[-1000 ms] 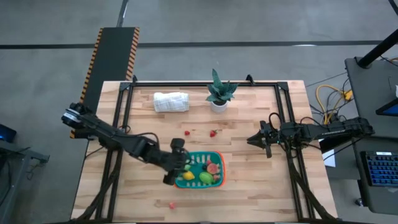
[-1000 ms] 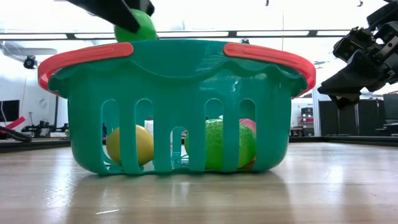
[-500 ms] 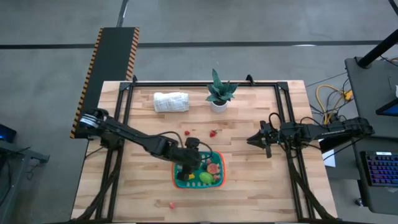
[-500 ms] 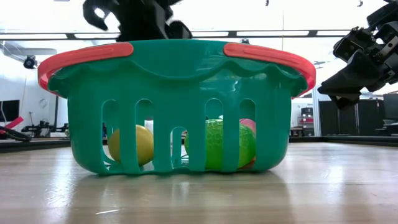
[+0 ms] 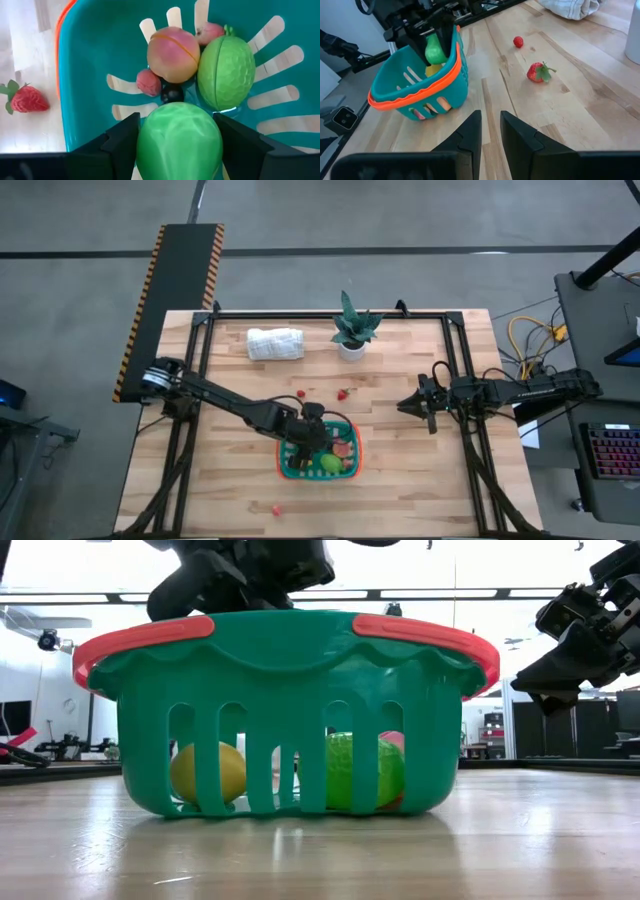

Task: Pick and placing Produce into tupperware
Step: Put the green pear into the blue bin

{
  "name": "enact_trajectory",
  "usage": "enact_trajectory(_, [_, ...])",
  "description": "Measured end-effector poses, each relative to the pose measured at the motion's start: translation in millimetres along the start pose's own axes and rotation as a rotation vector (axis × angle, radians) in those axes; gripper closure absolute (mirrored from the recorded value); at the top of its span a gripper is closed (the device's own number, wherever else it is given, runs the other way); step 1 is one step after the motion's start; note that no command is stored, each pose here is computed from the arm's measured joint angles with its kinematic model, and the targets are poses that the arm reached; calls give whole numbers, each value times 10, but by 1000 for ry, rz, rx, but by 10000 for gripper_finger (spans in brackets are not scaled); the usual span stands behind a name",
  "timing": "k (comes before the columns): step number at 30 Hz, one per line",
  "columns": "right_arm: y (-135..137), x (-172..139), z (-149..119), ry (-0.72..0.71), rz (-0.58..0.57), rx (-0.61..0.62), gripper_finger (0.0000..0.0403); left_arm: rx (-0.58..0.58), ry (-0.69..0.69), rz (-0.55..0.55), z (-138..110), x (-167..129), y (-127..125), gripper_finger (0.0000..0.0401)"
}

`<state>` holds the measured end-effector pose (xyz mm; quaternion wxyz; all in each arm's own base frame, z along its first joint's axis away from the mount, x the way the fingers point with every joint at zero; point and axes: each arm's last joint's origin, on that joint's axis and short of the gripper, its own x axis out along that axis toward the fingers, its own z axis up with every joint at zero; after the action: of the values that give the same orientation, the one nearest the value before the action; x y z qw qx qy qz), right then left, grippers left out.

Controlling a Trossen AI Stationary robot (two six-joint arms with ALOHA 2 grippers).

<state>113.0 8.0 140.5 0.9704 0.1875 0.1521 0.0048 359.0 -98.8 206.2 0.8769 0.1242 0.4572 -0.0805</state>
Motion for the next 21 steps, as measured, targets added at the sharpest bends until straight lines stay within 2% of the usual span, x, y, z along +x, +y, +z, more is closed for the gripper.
enact_trajectory(7, [0,0,0,0,0,0,339,-6,0,0,-1,-11,1,186])
enact_trajectory(14, [0,0,0,0,0,0,339,-65,82,-3,-82,-19,-11,186])
enact_trajectory(21, [0,0,0,0,0,0,339,-74,98,-3,-100,-19,-14,186])
